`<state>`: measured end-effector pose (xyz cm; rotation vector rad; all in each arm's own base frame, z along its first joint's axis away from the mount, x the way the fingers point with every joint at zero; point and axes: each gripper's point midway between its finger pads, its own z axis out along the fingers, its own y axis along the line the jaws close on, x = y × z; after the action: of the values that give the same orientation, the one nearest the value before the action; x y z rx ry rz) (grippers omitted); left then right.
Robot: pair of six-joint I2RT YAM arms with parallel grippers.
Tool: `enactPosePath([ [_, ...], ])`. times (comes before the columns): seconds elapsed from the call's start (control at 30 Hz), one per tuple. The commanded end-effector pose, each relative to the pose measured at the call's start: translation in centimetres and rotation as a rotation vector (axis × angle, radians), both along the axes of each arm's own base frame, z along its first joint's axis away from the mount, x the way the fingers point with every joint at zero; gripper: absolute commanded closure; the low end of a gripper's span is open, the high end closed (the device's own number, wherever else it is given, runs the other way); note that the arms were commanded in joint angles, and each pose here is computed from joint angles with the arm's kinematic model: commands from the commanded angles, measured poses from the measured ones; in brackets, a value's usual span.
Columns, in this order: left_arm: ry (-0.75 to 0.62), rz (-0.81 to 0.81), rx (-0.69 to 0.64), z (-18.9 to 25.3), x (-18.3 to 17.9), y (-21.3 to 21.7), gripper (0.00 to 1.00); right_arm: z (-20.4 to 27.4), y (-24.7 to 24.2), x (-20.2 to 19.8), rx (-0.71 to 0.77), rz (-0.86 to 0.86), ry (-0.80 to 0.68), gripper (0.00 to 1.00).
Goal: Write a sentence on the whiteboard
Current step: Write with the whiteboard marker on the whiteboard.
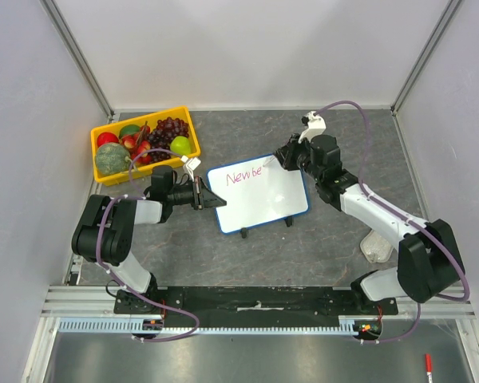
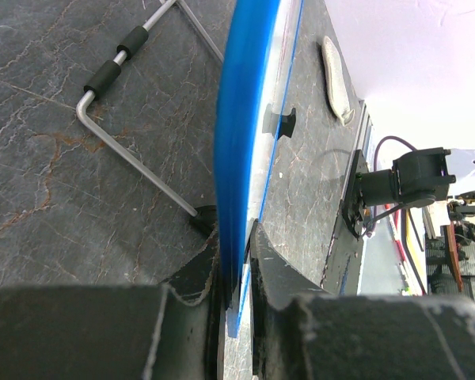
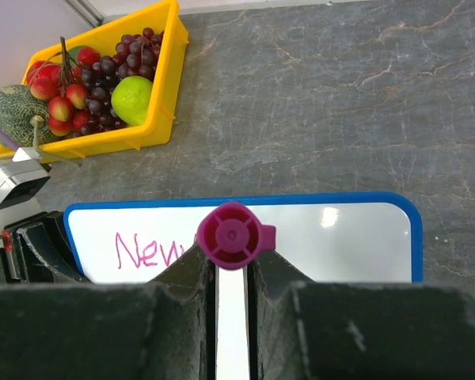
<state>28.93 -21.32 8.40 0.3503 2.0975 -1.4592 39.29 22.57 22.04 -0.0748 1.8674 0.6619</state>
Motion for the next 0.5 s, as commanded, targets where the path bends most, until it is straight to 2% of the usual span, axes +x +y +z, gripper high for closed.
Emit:
enactPosePath([
  [0.0,-0.046,0.039,0.060,-0.85,1.15,0.38,0.98,1.36,-0.05,1.22,0.004,-0.023,-0.036,1.00],
  [0.47,-0.043,0.041,0.060,-0.92,1.16,0.43,0.98,0.78,0.41,1.37,-0.002,0.003,-0.022,1.00],
])
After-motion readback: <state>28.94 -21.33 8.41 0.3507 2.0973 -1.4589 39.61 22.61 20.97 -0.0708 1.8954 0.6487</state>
